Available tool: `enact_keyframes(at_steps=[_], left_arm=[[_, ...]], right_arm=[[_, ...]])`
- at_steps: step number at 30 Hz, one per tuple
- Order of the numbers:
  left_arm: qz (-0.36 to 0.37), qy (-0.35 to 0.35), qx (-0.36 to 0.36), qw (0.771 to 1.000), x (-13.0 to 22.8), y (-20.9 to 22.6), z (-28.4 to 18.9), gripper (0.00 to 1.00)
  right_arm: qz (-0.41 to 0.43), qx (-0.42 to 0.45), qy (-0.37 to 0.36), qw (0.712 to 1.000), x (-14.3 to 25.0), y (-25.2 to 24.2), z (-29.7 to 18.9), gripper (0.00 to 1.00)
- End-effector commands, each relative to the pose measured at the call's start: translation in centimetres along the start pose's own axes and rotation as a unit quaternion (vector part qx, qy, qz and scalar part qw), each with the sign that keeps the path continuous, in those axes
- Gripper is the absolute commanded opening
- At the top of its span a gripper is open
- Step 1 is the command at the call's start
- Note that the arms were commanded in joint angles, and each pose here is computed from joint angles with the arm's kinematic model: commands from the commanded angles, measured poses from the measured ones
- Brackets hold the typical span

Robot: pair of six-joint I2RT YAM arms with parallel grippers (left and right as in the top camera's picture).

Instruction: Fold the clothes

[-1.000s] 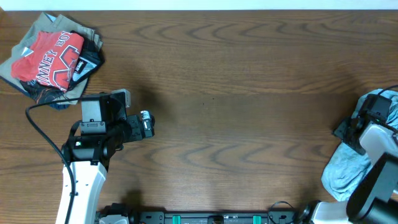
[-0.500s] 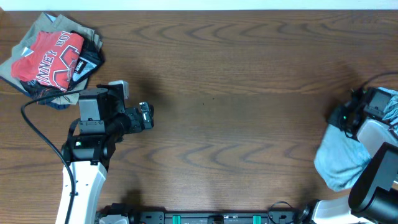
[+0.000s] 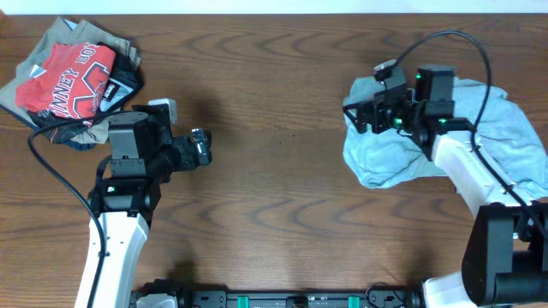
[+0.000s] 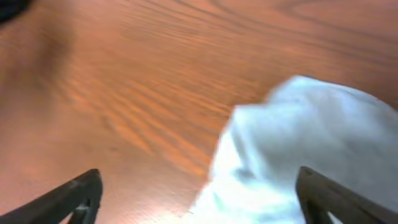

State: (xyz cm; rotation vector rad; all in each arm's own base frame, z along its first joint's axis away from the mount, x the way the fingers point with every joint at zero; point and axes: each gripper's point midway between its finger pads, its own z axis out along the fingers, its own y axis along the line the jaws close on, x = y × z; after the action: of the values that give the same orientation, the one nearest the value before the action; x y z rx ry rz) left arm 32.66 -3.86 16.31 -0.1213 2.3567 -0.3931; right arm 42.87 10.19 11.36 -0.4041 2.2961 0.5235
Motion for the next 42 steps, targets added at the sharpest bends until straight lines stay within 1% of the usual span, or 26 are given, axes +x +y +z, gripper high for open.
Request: enact_keyframes(at_steps=[1, 6, 9, 12, 16, 21, 23, 27, 32, 35, 36, 38, 42], left_arm=[[0.009, -0.005, 0.005, 1.000, -0.7, -0.4, 0.0, 0.98], [0.006, -0.020, 0.013, 1.000, -1.4, -0.7, 0.0, 0.98], [-0.029, -0.047, 0.021, 0.998, -2.8, -1.0, 0.0, 0.98], [-0.042, -0.066, 0.027, 0.997, -3.9, -1.1, 0.2, 0.98], [-0.076, -0.061, 0.036, 0.995, -4.0, -1.2, 1.3, 0.98], [-0.061, -0.017, 0.089, 0.994, -2.4, -3.9, 4.2, 0.98], [-0.052, 0.001, 0.102, 0.993, -1.5, -5.1, 5.6, 0.98], [-0.020, 0.032, 0.131, 0.991, 0.7, -8.3, 8.2, 0.98], [0.027, 0.046, 0.179, 0.982, 3.1, -13.1, 11.1, 0.98], [0.049, 0.052, 0.201, 0.977, 4.7, -15.3, 12.6, 0.99], [0.053, 0.058, 0.207, 0.975, 5.5, -15.9, 13.2, 0.97], [0.047, 0.070, 0.213, 0.973, 6.7, -16.8, 14.1, 0.94], [0.005, 0.077, 0.236, 0.969, 7.8, -18.9, 15.3, 0.93]], right_arm=[[0.042, 0.138, 0.004, 0.990, 0.2, -5.2, -1.2, 0.99], [0.095, 0.182, 0.011, 0.979, 1.3, -8.6, -3.1, 0.99], [0.124, 0.203, 0.021, 0.971, 2.5, -10.8, -4.6, 0.99], [0.154, 0.220, 0.036, 0.963, 4.1, -12.7, -5.9, 0.99], [0.190, 0.238, 0.056, 0.951, 6.1, -14.6, -7.6, 0.99], [0.218, 0.248, 0.073, 0.941, 7.8, -15.7, -8.8, 0.99], [0.221, 0.244, 0.077, 0.941, 8.0, -15.6, -8.8, 0.99], [0.224, 0.211, 0.081, 0.948, 8.0, -14.2, -8.2, 0.99], [0.227, 0.197, 0.082, 0.950, 8.0, -13.7, -8.0, 0.99], [0.228, 0.196, 0.084, 0.950, 8.1, -13.7, -8.0, 0.99], [0.229, 0.196, 0.085, 0.950, 8.1, -13.7, -8.0, 0.99], [0.229, 0.196, 0.085, 0.950, 8.1, -13.6, -8.0, 0.99], [0.229, 0.196, 0.085, 0.950, 8.1, -13.6, -8.0, 0.99]])
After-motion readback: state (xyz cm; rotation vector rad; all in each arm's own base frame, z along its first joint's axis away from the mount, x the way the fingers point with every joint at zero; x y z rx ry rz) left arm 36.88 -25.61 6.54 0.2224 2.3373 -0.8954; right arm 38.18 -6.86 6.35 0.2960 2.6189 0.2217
